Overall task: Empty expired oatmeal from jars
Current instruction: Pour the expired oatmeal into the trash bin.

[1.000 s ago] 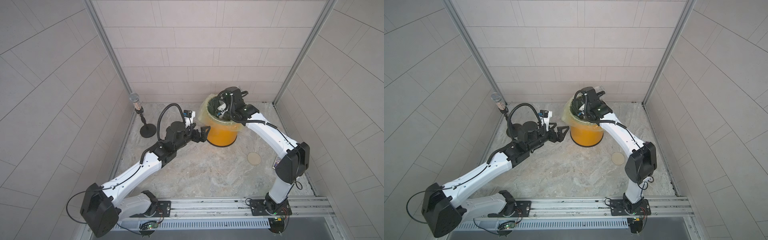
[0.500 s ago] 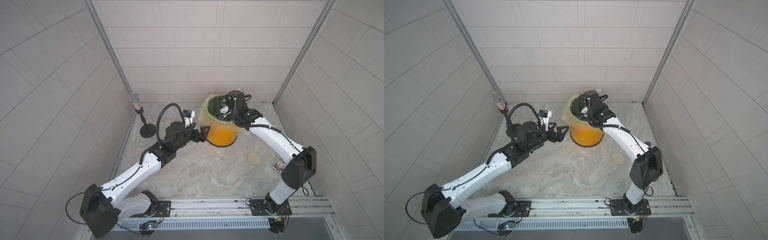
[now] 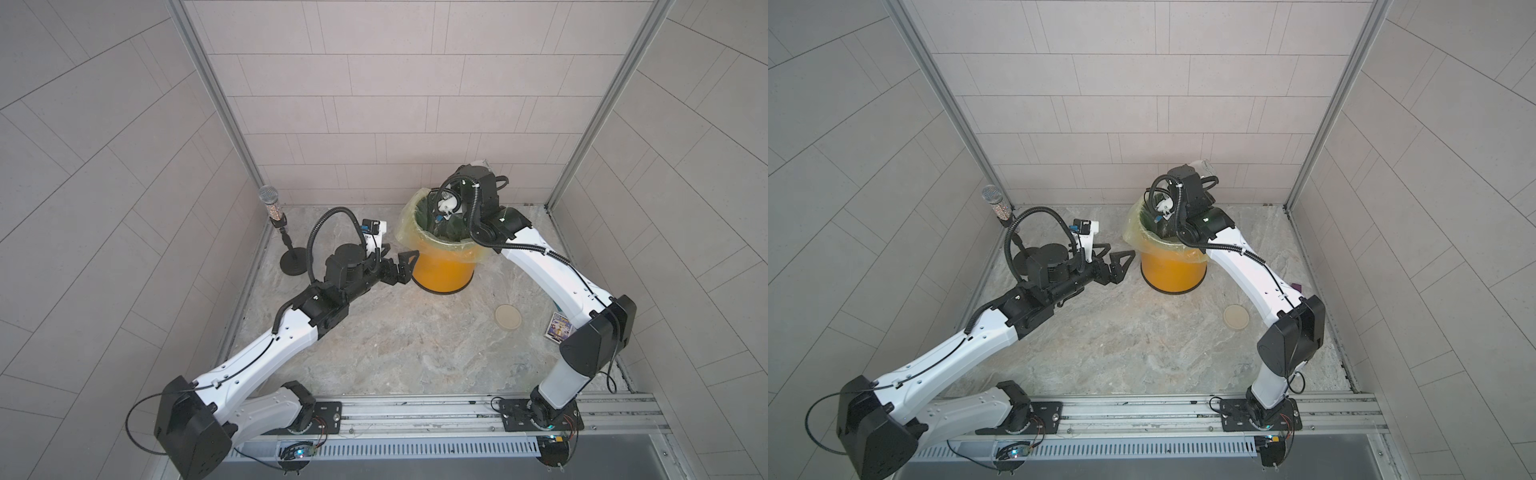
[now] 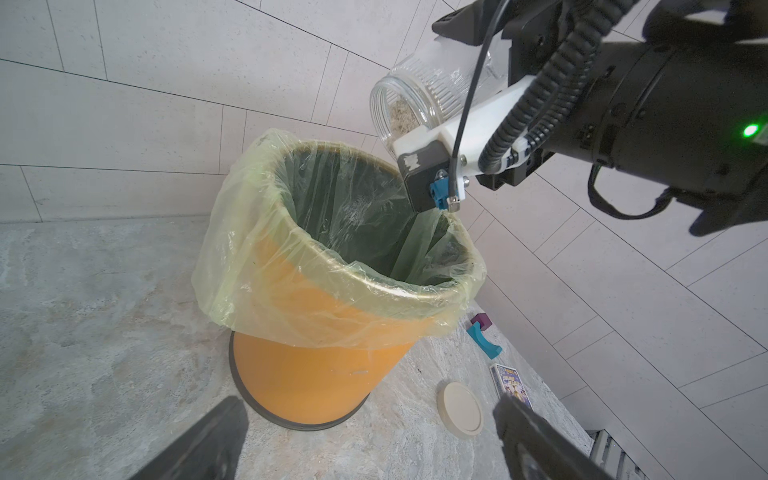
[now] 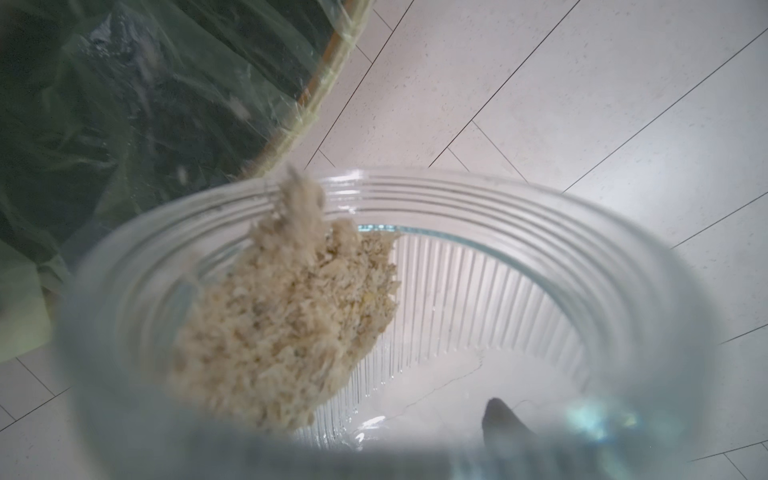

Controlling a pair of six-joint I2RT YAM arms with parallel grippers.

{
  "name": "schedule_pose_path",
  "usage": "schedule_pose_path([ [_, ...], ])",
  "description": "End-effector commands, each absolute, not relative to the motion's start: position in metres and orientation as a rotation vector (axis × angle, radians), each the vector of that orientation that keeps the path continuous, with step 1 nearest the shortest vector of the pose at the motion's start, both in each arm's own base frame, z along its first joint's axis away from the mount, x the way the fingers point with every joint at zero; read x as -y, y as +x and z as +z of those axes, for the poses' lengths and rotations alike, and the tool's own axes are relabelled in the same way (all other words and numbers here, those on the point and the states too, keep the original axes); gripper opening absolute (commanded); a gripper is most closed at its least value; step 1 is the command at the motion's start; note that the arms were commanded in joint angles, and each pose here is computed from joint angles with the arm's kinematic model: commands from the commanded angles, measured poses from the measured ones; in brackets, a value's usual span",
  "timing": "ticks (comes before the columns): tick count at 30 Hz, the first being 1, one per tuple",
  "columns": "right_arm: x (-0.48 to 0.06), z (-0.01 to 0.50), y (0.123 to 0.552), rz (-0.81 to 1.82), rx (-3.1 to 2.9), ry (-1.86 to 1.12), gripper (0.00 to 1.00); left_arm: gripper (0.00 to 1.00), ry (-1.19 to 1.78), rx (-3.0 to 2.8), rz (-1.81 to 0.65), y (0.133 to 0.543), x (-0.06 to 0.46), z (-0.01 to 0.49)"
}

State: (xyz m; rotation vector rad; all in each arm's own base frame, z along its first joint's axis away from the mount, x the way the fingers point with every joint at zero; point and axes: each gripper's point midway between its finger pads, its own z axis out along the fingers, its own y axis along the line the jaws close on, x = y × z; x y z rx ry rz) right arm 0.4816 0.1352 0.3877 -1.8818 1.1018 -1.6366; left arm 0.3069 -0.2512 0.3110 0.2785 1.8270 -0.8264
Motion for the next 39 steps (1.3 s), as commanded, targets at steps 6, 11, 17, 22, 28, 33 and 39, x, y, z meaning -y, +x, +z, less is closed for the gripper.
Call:
schedule_pose_path([
  [6, -0.129, 0.373, 0.479, -1.859, -0.741, -2.162, 0.0, 1.0, 0.251, -1.811, -0.836, 0.305, 0.246, 0.309],
  [11, -0.135, 0.393, 0.478, -1.861, -0.774, -2.168, 0.0, 1.0, 0.249, -1.82, -0.835, 0.303, 0.245, 0.303],
  [17, -0.135, 0.389, 0.48, -1.919, -0.628, -2.263, 0.0, 1.0, 0.248, -1.816, -0.826, 0.304, 0.243, 0.304],
  [22, -0.136, 0.38, 0.483, -1.956, -0.571, -2.289, 0.0, 1.0, 0.242, -1.807, -0.837, 0.303, 0.244, 0.304],
  [28, -0.135, 0.409, 0.486, -2.012, -0.643, -2.239, 0.0, 1.0, 0.248, -1.821, -0.827, 0.303, 0.243, 0.3],
  [33, -0.128, 0.401, 0.477, -1.98, -0.628, -2.274, 0.0, 1.0, 0.252, -1.819, -0.83, 0.303, 0.244, 0.302],
  [39, -0.117, 0.4, 0.476, -1.976, -0.714, -2.274, 0.0, 1.0, 0.249, -1.815, -0.831, 0.303, 0.244, 0.304],
])
